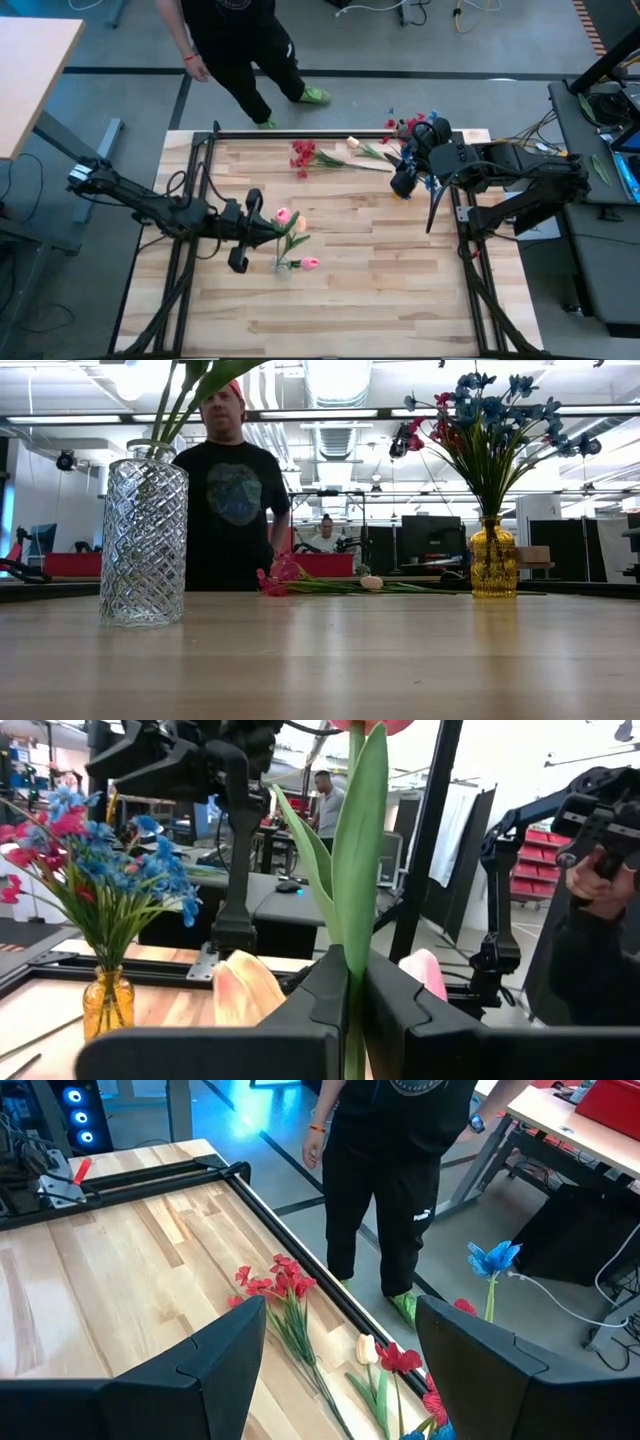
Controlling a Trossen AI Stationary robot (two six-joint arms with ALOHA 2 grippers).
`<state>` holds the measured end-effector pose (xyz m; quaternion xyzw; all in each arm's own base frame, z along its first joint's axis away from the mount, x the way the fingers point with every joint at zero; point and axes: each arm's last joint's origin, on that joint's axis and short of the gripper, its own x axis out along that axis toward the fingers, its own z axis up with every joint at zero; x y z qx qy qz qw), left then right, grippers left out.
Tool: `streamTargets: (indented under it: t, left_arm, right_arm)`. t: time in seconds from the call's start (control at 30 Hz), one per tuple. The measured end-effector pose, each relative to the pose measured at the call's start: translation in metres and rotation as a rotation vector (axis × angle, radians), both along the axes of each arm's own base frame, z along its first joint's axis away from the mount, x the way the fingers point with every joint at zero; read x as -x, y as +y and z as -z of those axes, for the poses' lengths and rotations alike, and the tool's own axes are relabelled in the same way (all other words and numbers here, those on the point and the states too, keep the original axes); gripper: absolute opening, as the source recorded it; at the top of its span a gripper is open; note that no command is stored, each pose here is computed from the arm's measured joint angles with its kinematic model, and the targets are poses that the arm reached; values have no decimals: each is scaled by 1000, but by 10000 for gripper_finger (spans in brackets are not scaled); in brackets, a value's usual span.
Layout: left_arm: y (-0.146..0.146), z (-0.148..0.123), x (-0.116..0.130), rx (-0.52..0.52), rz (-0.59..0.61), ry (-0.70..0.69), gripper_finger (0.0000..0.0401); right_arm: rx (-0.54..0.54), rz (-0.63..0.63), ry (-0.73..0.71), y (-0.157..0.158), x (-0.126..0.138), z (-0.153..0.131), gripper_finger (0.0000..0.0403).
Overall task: Sort flowers into vase by color
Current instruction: Put the pink tulip into the transparent vase
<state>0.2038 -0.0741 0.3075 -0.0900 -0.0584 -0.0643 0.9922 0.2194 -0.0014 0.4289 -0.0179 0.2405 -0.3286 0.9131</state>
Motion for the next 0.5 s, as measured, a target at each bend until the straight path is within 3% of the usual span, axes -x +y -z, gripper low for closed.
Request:
streamTargets:
  t: [0.5]
  left_arm:
    - [-3,8,0,-29,11,72,28]
  right_arm:
    - [0,0,0,0,0,0,251]
